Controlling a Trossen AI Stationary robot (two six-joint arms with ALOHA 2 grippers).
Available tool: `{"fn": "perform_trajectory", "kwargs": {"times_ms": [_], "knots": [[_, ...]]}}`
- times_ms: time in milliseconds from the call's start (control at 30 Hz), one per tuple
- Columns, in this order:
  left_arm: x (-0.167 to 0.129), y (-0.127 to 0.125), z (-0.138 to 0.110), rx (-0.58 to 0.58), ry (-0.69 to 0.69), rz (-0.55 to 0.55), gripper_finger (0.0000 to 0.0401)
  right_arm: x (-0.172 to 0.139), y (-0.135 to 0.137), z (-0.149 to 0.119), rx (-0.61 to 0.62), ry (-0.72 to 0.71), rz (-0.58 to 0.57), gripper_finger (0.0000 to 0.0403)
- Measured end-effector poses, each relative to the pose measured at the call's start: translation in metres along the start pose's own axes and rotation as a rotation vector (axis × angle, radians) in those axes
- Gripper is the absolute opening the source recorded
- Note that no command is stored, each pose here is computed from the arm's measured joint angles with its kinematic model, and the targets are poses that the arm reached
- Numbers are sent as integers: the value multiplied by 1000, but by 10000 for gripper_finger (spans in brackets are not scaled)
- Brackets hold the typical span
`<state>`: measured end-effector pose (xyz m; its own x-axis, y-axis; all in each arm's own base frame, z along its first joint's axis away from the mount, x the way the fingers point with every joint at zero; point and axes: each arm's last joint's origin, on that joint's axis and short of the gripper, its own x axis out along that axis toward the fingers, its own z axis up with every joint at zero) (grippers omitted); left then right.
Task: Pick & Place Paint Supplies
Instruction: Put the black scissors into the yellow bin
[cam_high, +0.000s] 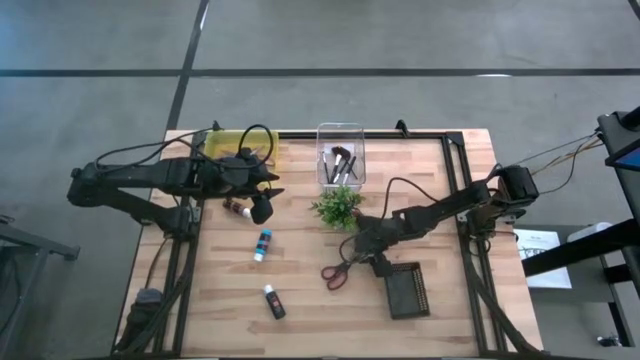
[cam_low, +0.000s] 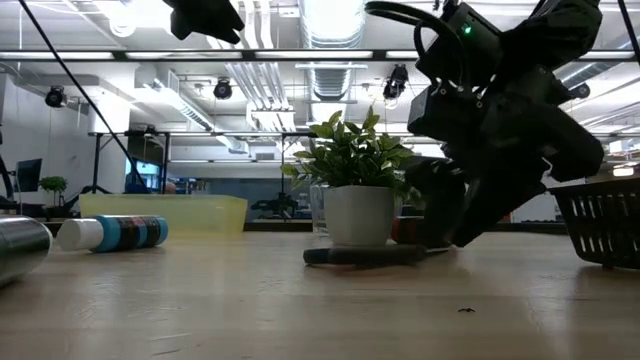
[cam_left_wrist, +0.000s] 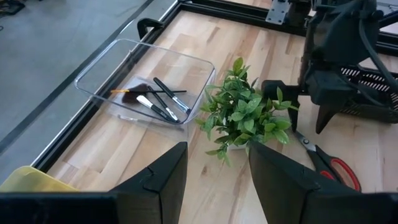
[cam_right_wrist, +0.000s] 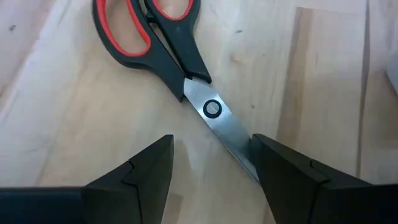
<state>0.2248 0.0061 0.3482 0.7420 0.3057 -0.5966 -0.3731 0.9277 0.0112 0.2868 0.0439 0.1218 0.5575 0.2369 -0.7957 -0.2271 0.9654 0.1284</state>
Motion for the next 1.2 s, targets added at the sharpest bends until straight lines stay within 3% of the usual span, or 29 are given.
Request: {"fn": "perform_trajectory", "kwargs": {"times_ms": [367, 1200], "knots": [[0, 0, 0, 1, 3, 0, 177, -3, 0, 15, -65, -50, -26, 215], [0, 0, 0, 2, 4, -1, 177, 14, -2, 5, -34, 21, 3, 215]]}}
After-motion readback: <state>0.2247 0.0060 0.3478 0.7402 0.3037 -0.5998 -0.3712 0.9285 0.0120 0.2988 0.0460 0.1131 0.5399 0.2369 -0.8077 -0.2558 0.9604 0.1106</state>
